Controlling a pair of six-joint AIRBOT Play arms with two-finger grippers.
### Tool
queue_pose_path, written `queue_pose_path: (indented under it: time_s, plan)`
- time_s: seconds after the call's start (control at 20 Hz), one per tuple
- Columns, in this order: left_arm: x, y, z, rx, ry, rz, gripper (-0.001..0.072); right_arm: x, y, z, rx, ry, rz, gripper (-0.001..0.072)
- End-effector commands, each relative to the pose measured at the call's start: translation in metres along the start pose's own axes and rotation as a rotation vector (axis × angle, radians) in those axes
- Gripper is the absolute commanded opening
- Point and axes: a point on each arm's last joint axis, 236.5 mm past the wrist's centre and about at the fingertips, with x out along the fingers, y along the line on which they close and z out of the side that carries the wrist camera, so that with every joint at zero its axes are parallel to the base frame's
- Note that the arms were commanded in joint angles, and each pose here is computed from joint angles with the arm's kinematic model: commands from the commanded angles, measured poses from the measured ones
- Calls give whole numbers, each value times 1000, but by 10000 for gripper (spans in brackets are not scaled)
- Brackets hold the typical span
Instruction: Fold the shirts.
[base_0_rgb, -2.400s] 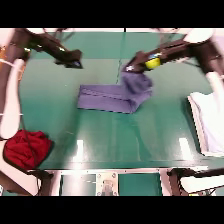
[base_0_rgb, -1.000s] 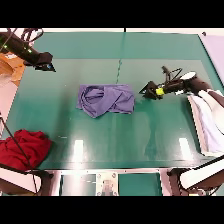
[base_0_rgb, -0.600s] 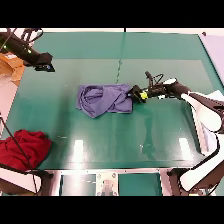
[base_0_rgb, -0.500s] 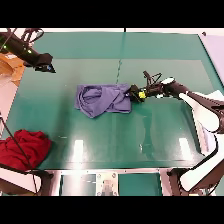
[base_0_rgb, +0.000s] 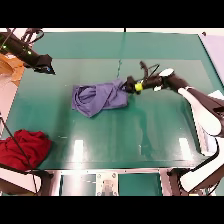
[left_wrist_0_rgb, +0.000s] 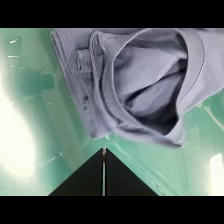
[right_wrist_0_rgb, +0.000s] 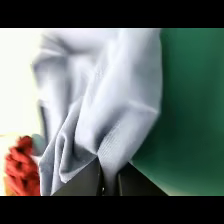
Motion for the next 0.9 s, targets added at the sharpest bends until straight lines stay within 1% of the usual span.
queue_pose_path:
  time_s: [0.0,0.1,0.15,0.3,0.45,0.65,0.85]
  plan:
    - [0,-1,-3,3,10,-3,20,-81,63,54,-72,-170,28,18]
    - [0,-1,-3,3,11,-3,20,-152,89,84,-101,-291,13,18]
    - [0,-1,-3,2,11,-4,20,-189,91,95,-110,-347,-26,17]
    - [0,-2,-2,3,10,-7,20,-293,66,119,-61,-519,-164,17]
    - [0,-2,-2,2,9,-8,20,-394,25,128,54,-711,-214,17]
    - [0,-13,1,8,-4,-55,20,-502,-47,99,306,-896,-299,16]
    - [-1,-19,3,11,-11,-81,20,-562,-83,43,548,-980,-377,16]
